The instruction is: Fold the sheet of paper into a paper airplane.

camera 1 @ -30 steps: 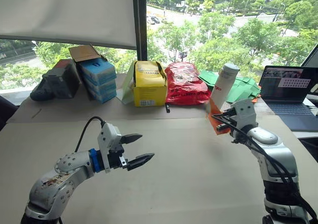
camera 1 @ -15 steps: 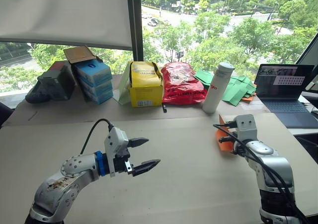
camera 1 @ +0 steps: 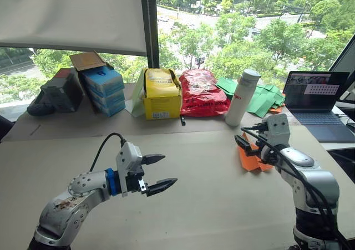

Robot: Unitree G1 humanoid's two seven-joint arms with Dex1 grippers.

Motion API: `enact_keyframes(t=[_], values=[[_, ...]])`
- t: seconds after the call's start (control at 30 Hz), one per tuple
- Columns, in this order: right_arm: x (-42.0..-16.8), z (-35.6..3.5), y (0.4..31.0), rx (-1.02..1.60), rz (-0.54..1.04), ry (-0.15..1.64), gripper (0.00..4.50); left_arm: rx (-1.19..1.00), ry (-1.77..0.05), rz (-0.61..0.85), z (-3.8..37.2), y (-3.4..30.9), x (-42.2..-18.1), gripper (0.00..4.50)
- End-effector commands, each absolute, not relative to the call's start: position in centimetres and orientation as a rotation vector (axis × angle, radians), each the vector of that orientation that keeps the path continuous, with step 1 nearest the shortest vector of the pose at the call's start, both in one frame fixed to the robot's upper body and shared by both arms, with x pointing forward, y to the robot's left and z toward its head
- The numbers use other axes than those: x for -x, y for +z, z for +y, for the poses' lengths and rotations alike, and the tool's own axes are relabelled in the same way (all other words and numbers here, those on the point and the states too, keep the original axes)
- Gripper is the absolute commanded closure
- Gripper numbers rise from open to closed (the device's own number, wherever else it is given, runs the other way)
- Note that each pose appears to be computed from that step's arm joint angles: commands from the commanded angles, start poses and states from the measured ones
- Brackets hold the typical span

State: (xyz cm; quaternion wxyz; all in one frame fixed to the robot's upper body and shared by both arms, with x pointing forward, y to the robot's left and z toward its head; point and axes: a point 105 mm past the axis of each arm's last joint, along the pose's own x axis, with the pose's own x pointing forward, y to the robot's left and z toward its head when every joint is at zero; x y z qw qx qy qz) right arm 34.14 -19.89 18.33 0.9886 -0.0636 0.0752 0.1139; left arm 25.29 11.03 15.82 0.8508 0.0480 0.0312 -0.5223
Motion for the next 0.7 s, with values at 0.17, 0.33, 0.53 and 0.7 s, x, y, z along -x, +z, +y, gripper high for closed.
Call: enact_keyframes(t=[0.17,0.33,0.53,0.7], values=[[-28.7,-12.6,18.9,0.199,-0.032,0.771,0.03,-0.059,-0.794,-0.025,16.0,16.7,-27.3,0.00],[-26.8,-12.3,13.2,0.251,0.073,0.847,0.03,-0.031,-0.661,0.027,18.4,14.0,-26.3,0.00],[-27.7,-13.1,11.5,0.203,0.057,0.771,0.03,-0.048,-0.639,0.018,18.6,13.8,-26.1,0.00],[-28.5,-13.5,11.3,0.205,0.031,0.736,0.03,-0.054,-0.638,0.016,18.6,13.8,-26.2,0.00]])
